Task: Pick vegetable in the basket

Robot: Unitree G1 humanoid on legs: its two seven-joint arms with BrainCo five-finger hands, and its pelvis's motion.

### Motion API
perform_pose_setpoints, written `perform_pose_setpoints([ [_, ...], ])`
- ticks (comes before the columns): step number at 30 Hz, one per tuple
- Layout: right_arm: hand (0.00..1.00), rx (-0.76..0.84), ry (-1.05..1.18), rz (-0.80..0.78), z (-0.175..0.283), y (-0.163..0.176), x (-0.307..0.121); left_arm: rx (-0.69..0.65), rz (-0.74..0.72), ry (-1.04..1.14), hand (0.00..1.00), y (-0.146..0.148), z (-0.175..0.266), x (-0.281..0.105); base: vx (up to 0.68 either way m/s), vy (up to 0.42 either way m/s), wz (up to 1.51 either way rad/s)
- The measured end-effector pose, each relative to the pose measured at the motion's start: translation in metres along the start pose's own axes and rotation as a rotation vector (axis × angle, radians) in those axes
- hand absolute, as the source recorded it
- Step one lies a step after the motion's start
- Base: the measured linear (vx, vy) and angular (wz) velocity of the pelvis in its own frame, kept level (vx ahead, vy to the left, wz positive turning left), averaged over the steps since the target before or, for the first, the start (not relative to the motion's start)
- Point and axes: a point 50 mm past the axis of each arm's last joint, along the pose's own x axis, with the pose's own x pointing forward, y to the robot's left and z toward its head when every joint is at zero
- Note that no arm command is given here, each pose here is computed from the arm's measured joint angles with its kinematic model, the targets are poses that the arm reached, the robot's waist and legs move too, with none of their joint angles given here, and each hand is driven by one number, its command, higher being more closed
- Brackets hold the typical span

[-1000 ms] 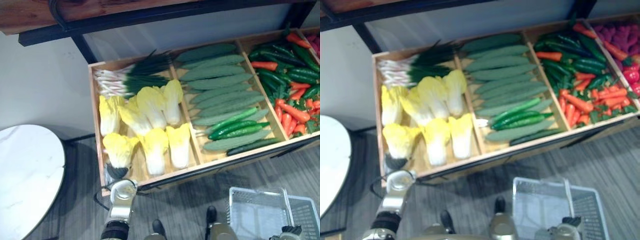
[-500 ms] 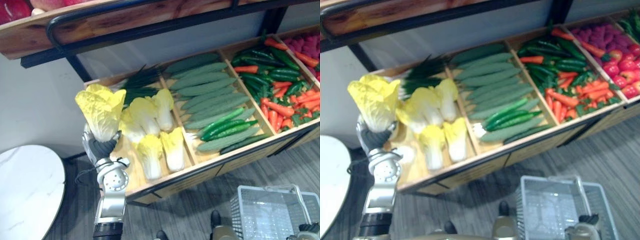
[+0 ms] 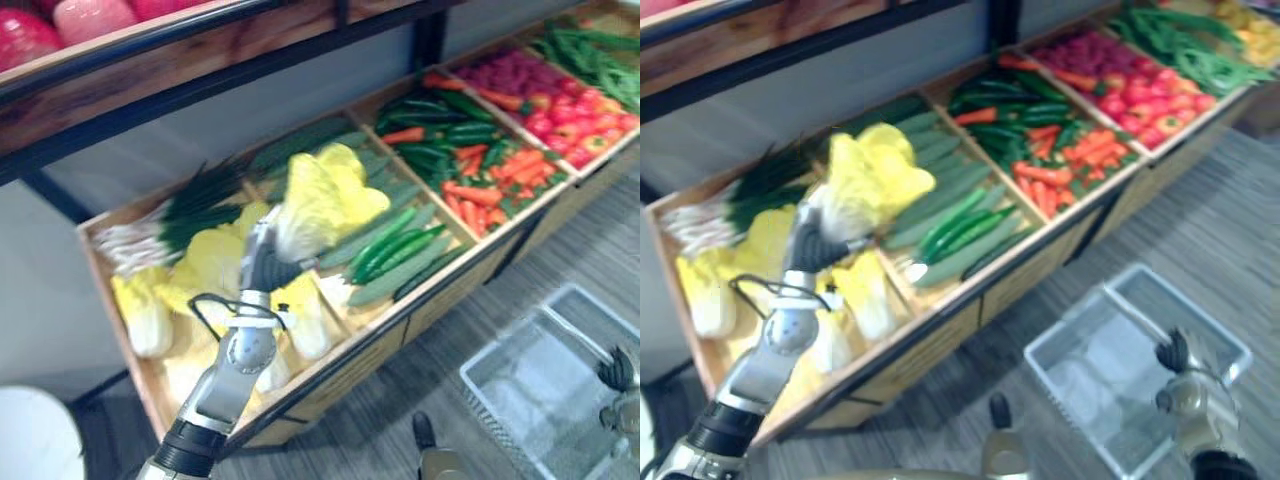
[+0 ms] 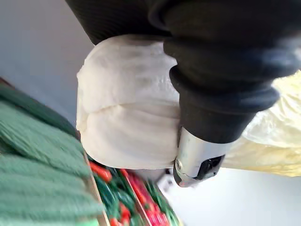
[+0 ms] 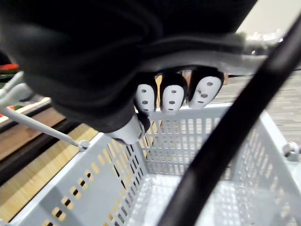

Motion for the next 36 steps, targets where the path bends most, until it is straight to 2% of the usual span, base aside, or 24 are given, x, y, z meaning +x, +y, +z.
perform_pose_setpoints([
  [1,1.00,-0.018,-0.067,0.013,0.014,-0.002,0.003,-0.024,-0.097,-0.041,1.00,-0.009,0.005,0.000,-0.07,0.010,-0.86],
  [9,1.00,-0.023,-0.350,0.074,0.071,-0.013,-0.003,-0.180,-0.558,-0.305,1.00,-0.062,0.054,-0.009,-0.01,-0.017,-0.56],
  [18,1.00,-0.049,-0.596,0.192,0.123,-0.013,-0.014,-0.239,-0.857,-0.351,1.00,-0.098,0.067,-0.037,-0.03,-0.026,-0.25],
  [22,1.00,-0.020,-0.703,0.209,0.147,-0.026,-0.018,-0.226,-0.931,-0.304,1.00,-0.113,0.057,-0.045,-0.05,-0.029,-0.35],
  [29,1.00,0.017,-0.759,0.276,0.158,-0.031,-0.025,-0.166,-0.994,-0.236,1.00,-0.134,0.040,-0.050,-0.03,-0.022,-0.07],
  [36,1.00,-0.005,-0.848,0.337,0.180,-0.030,-0.030,0.024,-1.050,-0.117,1.00,-0.162,0.007,-0.055,-0.02,-0.007,-0.11],
])
